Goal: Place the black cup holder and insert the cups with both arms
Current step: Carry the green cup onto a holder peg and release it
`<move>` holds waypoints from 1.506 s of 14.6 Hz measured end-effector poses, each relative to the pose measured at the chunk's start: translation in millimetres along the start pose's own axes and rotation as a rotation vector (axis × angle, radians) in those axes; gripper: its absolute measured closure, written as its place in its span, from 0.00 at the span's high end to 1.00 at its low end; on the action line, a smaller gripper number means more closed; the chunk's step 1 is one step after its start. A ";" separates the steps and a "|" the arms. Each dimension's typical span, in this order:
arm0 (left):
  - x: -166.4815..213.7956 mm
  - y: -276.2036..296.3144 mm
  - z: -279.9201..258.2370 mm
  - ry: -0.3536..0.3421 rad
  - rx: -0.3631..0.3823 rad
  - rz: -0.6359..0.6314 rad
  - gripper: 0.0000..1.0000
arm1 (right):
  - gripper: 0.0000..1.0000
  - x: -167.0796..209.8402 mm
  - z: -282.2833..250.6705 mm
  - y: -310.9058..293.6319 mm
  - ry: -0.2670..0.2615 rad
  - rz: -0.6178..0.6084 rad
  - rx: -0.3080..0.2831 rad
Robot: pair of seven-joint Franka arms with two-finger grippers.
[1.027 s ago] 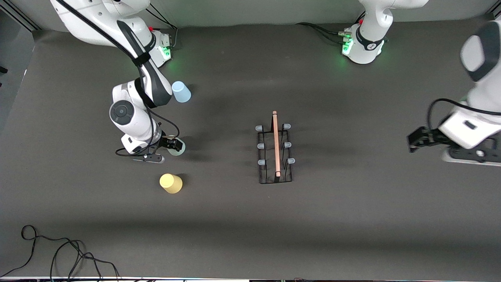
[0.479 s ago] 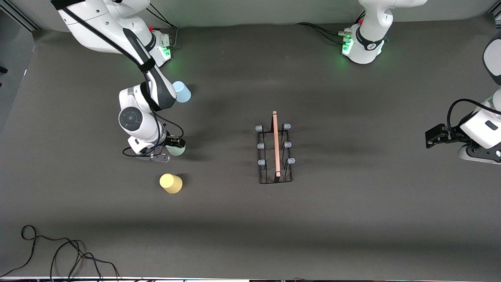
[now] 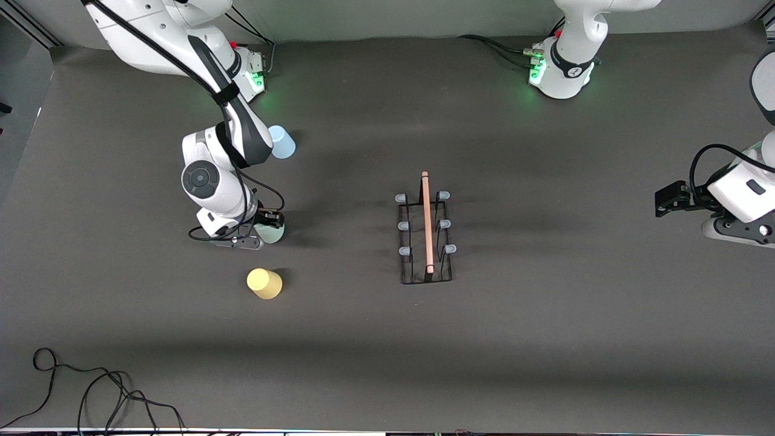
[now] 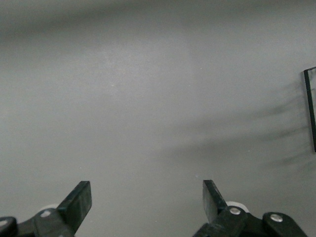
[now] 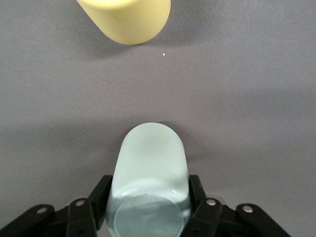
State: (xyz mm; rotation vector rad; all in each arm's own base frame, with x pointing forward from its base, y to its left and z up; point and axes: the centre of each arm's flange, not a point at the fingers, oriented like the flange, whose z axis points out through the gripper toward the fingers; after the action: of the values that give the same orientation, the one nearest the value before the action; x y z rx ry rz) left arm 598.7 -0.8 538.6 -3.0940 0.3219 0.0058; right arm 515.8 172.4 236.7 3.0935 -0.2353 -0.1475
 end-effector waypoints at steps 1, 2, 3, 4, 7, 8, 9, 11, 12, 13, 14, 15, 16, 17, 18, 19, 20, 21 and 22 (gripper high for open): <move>0.4 1.2 -0.4 0.001 0.000 0.002 1.00 | 0.67 1.0 -12.3 -5.7 -0.009 0.018 -0.004; 0.7 2.2 -1.2 0.003 0.002 0.004 1.00 | 0.67 2.0 -29.9 -16.7 -0.019 0.043 -0.010; 1.1 3.0 -2.7 0.006 0.003 0.006 1.00 | 0.67 2.5 -51.3 -31.5 -0.029 0.065 -0.014; 1.2 3.4 -5.3 0.011 0.004 0.007 1.00 | 0.67 2.1 -74.4 -48.8 -0.035 0.085 -0.009; -1.5 3.7 -13.1 0.024 0.006 0.007 1.00 | 0.67 -7.2 -132.8 -103.2 -0.032 0.148 0.054; -2.0 3.8 -14.6 0.027 0.006 0.007 1.00 | 0.67 -12.1 -144.4 -117.5 -0.029 0.170 0.074; -2.2 3.9 -15.4 0.028 0.004 0.007 1.00 | 0.67 -18.5 -153.6 -131.7 -0.026 0.192 0.094; -1.9 7.0 -16.9 0.038 -0.035 -0.003 1.00 | 0.67 -34.1 -165.7 -161.6 -0.027 0.244 0.124; -1.9 9.0 -18.1 0.043 -0.064 -0.010 1.00 | 0.67 -42.1 -169.8 -178.7 -0.025 0.265 0.134; -2.4 9.5 -19.0 0.044 -0.081 -0.015 1.00 | 0.67 -50.8 -172.8 -197.7 -0.022 0.279 0.141; -3.1 8.8 -19.6 0.042 -0.084 -0.017 1.00 | 0.67 -59.5 -173.7 -217.5 -0.019 0.291 0.146; -3.6 7.1 -20.5 0.043 -0.083 -0.020 1.00 | 0.67 -67.9 -172.1 -236.6 -0.019 0.300 0.148; -3.7 4.6 -22.4 0.045 -0.073 -0.021 1.00 | 0.67 -75.7 -168.4 -254.2 -0.019 0.308 0.148; -3.9 2.2 -24.5 0.045 -0.050 -0.018 1.00 | 0.67 -82.5 -163.0 -269.1 -0.022 0.316 0.145; -3.8 0.3 -27.2 0.046 -0.024 -0.013 1.00 | 0.67 -88.4 -156.4 -281.2 -0.025 0.319 0.140; -3.9 -0.8 -29.6 0.047 -0.012 -0.011 1.00 | 0.67 -92.6 -149.1 -290.8 -0.028 0.322 0.134; -4.1 -1.2 -30.7 0.045 -0.009 -0.012 1.00 | 0.67 -94.0 -143.4 -297.1 -0.029 0.324 0.131; -4.3 -1.3 -30.7 0.044 -0.008 -0.019 1.00 | 0.67 -93.2 -138.7 -301.6 -0.027 0.330 0.134; -4.4 -1.4 -30.5 0.043 -0.008 -0.030 1.00 | 0.67 -91.6 -135.1 -305.1 -0.022 0.339 0.143</move>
State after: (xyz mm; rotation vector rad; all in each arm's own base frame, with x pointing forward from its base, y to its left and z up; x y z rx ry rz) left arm 594.7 0.5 569.2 -3.1097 0.2768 -0.0598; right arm 484.3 491.6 366.5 3.1302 -0.7966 -0.1584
